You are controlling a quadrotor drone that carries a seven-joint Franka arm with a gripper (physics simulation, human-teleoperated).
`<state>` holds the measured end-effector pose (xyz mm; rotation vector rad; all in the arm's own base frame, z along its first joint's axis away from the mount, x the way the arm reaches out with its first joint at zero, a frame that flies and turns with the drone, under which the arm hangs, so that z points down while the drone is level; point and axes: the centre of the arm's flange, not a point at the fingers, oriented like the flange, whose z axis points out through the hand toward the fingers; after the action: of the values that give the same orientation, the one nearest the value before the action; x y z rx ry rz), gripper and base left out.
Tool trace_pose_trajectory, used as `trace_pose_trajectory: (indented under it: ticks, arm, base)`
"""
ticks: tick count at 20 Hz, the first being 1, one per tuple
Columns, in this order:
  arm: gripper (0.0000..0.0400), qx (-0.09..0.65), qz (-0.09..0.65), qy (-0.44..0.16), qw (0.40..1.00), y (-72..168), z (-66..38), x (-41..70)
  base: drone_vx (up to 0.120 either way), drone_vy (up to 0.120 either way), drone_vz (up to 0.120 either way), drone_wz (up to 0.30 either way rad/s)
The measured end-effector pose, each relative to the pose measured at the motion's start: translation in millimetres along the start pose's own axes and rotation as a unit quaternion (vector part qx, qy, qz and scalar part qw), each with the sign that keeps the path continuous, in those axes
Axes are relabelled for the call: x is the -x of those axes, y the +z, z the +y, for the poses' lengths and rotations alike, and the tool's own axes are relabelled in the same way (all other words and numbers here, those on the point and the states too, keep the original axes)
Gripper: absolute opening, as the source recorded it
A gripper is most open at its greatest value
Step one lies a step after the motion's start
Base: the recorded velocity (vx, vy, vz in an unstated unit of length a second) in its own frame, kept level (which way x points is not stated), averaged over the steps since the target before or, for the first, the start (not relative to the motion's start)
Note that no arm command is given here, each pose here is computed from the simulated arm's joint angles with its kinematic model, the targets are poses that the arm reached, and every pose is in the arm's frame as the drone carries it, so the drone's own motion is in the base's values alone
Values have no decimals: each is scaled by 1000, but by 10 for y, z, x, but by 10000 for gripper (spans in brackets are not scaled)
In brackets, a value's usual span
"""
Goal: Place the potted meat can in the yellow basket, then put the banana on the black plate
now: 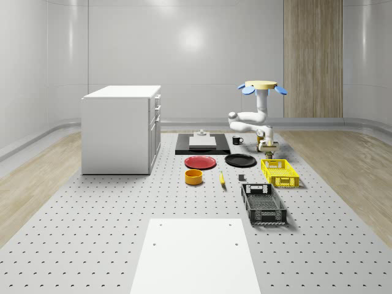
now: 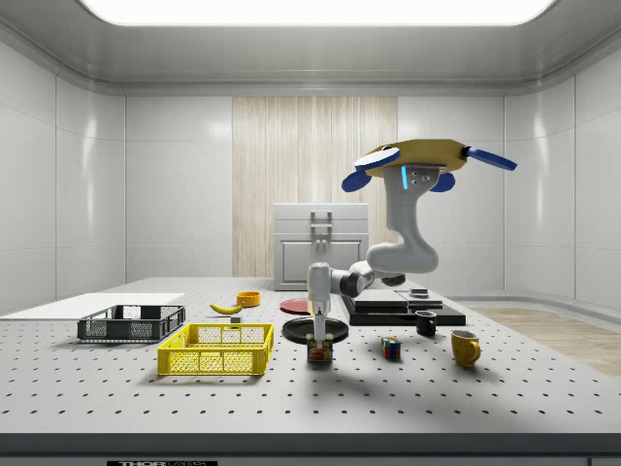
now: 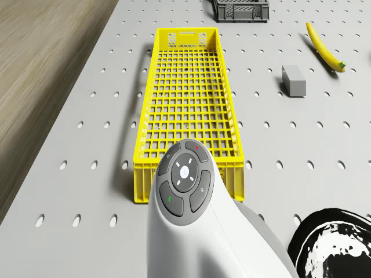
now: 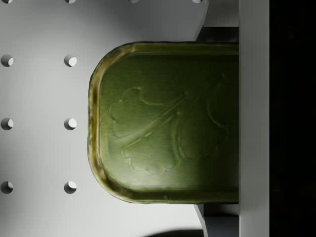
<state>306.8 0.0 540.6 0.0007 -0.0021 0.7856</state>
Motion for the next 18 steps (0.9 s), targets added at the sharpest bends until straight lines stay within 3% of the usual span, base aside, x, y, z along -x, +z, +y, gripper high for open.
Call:
trace_pose_trajectory:
  ticks: [2, 11, 18]
  arm:
    - [286, 0, 0, 0, 1000, 8, 0, 0]
    - [287, 1, 2, 2, 1000, -92, 1, -2]
    - [287, 1, 3, 1, 1000, -276, 2, -2]
  base:
    - [0, 0, 0, 0]
    - [0, 0, 4, 0]
    - [0, 0, 120, 0]
